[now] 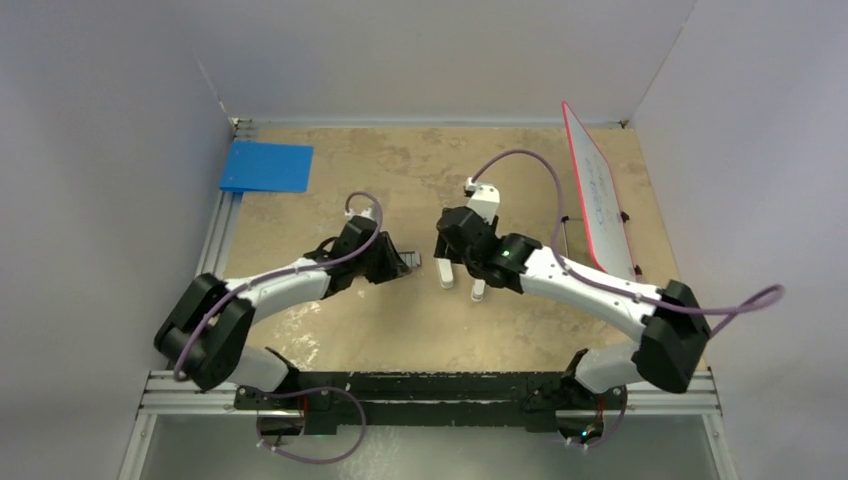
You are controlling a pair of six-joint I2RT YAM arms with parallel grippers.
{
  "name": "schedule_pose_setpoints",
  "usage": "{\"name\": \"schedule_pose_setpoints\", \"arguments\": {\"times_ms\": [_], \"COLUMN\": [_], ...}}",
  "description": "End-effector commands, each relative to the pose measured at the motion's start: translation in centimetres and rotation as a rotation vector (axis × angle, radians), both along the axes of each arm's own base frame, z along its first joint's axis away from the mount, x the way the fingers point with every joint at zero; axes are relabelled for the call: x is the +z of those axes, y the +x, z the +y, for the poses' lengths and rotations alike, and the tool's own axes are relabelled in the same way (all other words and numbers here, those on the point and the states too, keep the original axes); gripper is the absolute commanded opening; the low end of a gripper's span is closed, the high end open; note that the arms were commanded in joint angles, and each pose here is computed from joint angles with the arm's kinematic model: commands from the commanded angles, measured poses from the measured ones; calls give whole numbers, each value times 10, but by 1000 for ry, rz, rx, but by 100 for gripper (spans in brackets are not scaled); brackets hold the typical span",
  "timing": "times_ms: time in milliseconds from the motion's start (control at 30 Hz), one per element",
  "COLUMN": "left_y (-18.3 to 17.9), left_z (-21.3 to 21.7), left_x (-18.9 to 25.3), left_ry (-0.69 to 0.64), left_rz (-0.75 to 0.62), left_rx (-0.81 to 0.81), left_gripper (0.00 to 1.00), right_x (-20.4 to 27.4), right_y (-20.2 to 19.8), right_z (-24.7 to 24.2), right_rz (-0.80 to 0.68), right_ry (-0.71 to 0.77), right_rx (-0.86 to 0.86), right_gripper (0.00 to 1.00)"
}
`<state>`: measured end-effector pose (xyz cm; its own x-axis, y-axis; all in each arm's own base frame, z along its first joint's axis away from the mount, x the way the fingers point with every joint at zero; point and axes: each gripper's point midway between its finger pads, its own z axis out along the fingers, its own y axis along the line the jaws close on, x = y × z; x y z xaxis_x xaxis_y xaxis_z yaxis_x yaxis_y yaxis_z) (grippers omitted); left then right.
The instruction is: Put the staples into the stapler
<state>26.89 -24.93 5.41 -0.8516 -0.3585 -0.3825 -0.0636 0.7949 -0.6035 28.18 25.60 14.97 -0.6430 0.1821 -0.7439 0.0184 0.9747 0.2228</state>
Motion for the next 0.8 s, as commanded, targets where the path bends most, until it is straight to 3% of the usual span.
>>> {"name": "schedule_pose_setpoints", "arguments": {"times_ms": [0,167,400,467,567,767], "left_y": [1,-9,-35,-42,-54,-86], "left_z": [13,40,92,105,129,178], "left_x": [49,123,230,251,281,340], "left_ry": [-6,26,88,125,195,261], "left_rz": [-131,-300,-558,-607,-682,-828], "left_rx": [8,17,60,60,75,152], "left_gripper": [26,35,67,70,72,75], "right_x": [58,122,191,206,237,295], "right_y": [1,-11,-28,-32,-41,-61], "right_z": [-17,-34,-64,-72,-89,-123], "right_rz": [-157,-307,-482,-516,-568,-688], "right_ry": [82,175,263,281,311,398], "right_rx": [-26,17,36,33,18,-11], "right_gripper": [65,66,77,81,98,99]}}
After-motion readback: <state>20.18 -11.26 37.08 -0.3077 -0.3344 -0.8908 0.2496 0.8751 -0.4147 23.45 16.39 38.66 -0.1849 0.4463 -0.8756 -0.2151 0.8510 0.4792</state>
